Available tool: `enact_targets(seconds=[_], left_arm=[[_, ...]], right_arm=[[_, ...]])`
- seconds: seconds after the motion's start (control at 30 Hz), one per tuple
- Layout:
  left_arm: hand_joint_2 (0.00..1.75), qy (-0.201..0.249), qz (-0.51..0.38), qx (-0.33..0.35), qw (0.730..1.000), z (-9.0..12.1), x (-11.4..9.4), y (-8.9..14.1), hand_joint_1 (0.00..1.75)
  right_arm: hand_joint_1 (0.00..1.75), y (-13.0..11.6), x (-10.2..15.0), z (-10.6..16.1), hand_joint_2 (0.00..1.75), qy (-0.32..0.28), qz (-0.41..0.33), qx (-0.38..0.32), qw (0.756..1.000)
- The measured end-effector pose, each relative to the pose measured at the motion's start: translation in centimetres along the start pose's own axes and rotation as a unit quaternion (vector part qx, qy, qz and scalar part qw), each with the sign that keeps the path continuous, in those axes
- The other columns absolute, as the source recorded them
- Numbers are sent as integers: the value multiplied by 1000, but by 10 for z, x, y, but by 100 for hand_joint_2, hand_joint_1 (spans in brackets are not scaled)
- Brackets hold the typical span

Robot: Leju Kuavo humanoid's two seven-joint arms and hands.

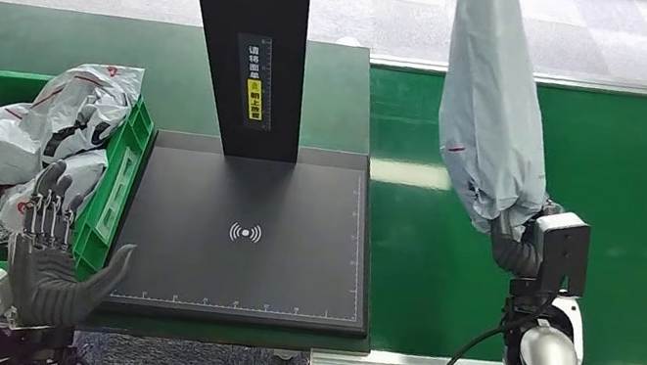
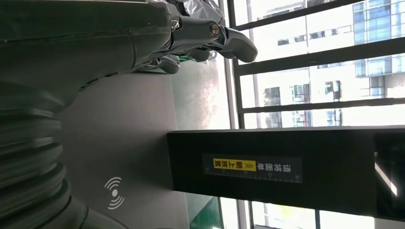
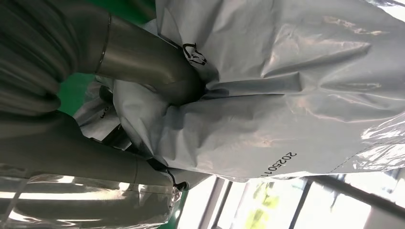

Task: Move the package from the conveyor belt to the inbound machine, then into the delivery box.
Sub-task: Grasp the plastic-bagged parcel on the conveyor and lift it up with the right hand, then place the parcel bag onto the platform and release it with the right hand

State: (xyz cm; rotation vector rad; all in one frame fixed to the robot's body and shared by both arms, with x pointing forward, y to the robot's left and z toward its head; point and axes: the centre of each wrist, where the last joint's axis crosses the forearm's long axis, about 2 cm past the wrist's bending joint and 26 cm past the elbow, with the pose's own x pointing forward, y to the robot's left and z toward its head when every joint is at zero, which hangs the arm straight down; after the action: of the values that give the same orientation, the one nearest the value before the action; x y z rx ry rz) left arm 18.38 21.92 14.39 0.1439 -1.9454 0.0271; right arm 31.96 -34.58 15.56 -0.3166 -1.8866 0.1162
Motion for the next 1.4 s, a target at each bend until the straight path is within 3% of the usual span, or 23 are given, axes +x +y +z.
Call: enact_targets(seconds=[0.17,0.33,0.53,0.8,1.0,1.4], left_arm=[[175,-4,0,-2,1000,-3,1,0,0],[175,-5,0,-8,1000,-7,1,-1,0],[175,-5,-3,-14,1000,-11,2,-2,0],[175,2,-1,-20,1000,-11,3,-6,0],[175,7,3,-25,1000,-11,4,-9,0],[175,8,12,-32,999,-12,3,-14,0]], right_arm=[[175,46,26,2,175,-25,-56,112,992],[175,90,37,16,175,-14,-115,238,964],[175,123,42,34,175,10,-145,306,941],[175,136,28,45,175,72,-128,324,935],[175,133,1,48,175,138,-117,320,930],[175,127,-31,45,175,202,-126,341,909]])
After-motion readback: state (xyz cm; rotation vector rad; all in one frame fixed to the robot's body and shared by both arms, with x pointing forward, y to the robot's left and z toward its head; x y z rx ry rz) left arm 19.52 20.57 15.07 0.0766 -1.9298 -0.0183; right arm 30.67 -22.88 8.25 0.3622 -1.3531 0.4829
